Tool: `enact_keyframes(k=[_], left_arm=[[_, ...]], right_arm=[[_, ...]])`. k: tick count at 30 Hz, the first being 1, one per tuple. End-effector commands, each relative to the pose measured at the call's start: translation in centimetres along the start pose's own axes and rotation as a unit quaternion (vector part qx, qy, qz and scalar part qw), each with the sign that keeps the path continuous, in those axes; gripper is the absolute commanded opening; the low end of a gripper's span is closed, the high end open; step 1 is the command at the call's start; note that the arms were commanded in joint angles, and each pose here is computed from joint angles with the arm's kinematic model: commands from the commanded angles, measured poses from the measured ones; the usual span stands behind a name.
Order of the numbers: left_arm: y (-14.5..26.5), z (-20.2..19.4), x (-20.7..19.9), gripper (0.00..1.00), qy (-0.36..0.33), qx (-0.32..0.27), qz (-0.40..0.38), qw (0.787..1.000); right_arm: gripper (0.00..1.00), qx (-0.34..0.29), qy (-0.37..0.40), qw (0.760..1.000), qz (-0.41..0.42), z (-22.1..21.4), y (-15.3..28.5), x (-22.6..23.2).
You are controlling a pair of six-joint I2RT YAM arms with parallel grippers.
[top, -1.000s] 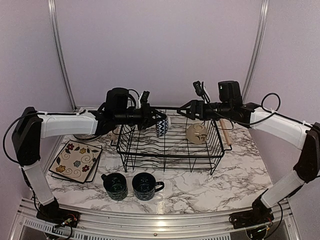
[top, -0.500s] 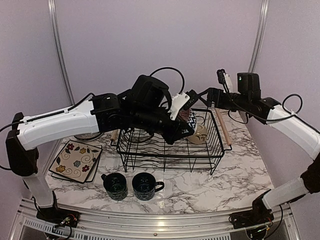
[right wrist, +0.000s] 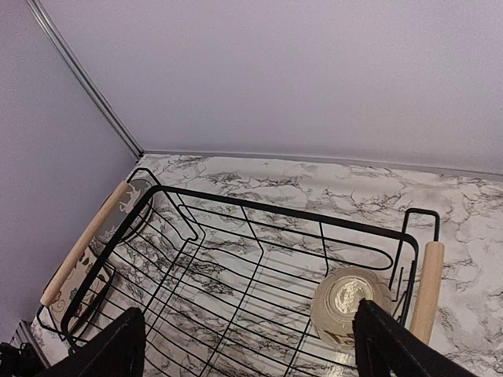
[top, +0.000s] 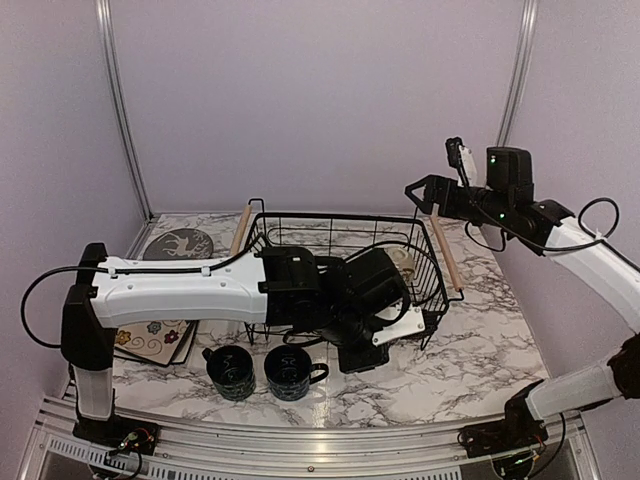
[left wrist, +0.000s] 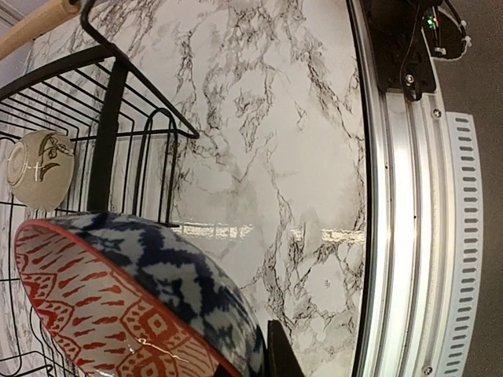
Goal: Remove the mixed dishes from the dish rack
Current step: Place the bowl at the corner of the board.
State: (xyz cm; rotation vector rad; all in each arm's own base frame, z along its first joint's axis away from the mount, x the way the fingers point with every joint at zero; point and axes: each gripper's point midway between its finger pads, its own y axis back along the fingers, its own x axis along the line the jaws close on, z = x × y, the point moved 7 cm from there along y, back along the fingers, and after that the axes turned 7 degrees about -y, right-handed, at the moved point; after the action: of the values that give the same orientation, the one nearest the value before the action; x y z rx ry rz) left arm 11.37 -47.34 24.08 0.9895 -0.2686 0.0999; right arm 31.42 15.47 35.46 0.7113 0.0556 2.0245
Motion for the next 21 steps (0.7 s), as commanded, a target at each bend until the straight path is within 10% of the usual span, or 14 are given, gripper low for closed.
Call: enact_keyframes(k=[1, 21], left_arm=[[-1.1, -0.4, -1.4, 0.0, -0.051, 0.038, -0.007, 0.998], [-7.3, -1.8, -3.7, 0.0, -0.066, 0.09, -0.051, 0.992]], right_arm=[[0.88, -0.001, -0.008, 1.0, -0.001, -0.2, 0.7, -0.1], [0.88, 0.004, -0.005, 1.0, 0.005, -0.6, 0.4, -0.2]])
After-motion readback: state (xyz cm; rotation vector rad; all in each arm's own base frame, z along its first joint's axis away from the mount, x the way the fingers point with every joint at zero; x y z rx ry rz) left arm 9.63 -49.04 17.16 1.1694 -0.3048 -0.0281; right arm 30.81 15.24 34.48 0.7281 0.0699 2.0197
